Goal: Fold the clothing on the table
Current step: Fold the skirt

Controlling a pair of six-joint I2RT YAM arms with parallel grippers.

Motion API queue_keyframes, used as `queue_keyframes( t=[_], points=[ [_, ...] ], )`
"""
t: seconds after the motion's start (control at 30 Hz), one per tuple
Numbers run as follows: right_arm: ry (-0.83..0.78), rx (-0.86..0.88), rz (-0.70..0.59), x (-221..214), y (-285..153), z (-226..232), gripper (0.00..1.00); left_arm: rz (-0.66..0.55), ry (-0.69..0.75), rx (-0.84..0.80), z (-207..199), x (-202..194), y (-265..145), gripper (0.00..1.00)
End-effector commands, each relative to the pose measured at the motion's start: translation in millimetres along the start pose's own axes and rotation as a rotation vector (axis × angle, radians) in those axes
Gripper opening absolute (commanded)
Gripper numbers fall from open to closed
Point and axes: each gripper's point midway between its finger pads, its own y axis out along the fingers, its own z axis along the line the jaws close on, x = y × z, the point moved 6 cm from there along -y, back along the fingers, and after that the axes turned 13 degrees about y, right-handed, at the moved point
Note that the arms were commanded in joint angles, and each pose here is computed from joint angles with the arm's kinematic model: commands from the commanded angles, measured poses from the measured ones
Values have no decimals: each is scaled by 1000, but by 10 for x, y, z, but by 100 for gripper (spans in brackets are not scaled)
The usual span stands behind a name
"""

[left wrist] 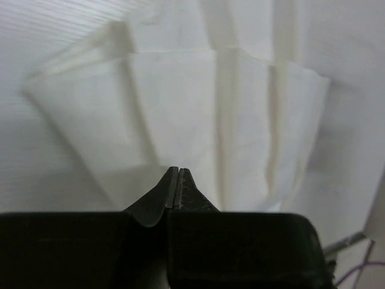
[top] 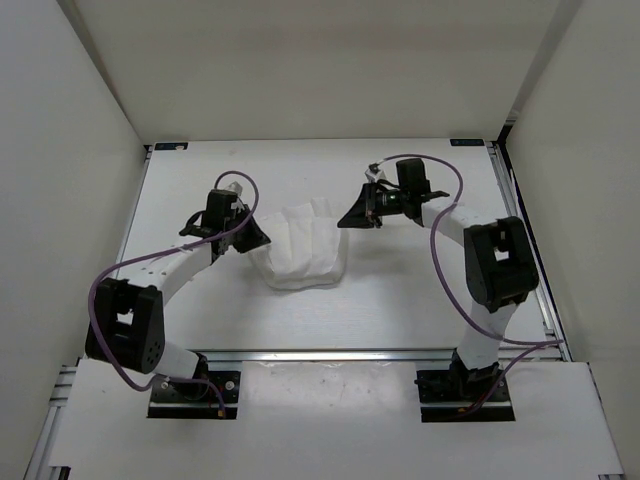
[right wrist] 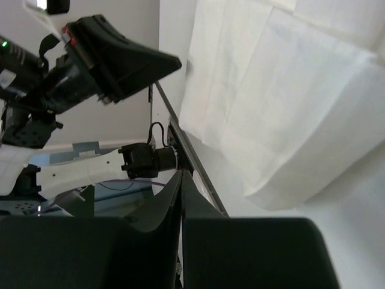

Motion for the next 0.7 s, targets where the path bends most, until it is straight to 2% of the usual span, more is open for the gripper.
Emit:
queue_keyframes(
  t=[0.0, 0.07, 0.17, 0.3, 0.43, 0.57, 0.67],
  points=[
    [11, 40, 107, 39, 162, 74, 2, -67, -19, -228, -441, 246, -126, 0],
    [57, 67, 200, -13, 363, 3, 0, -34, -79, -299, -486, 123, -56, 0],
    [99, 93, 294, -168, 597, -88, 0, 6, -120, -316, -457, -123, 1, 0],
    [219, 86, 367, -344, 711, -307, 0, 84, -114, -155, -138, -543, 99, 0],
    [291, 47, 332, -352, 715, -561, 0, 153, -117, -23, 181, -923, 144, 0],
    [384, -88, 263, -369, 686, -829, 0, 190, -74, 111, 355, -1046, 157, 0],
    [399, -121, 236, -346, 648, -898, 1, 182, -80, 103, 394, -1010, 168, 0]
  ],
)
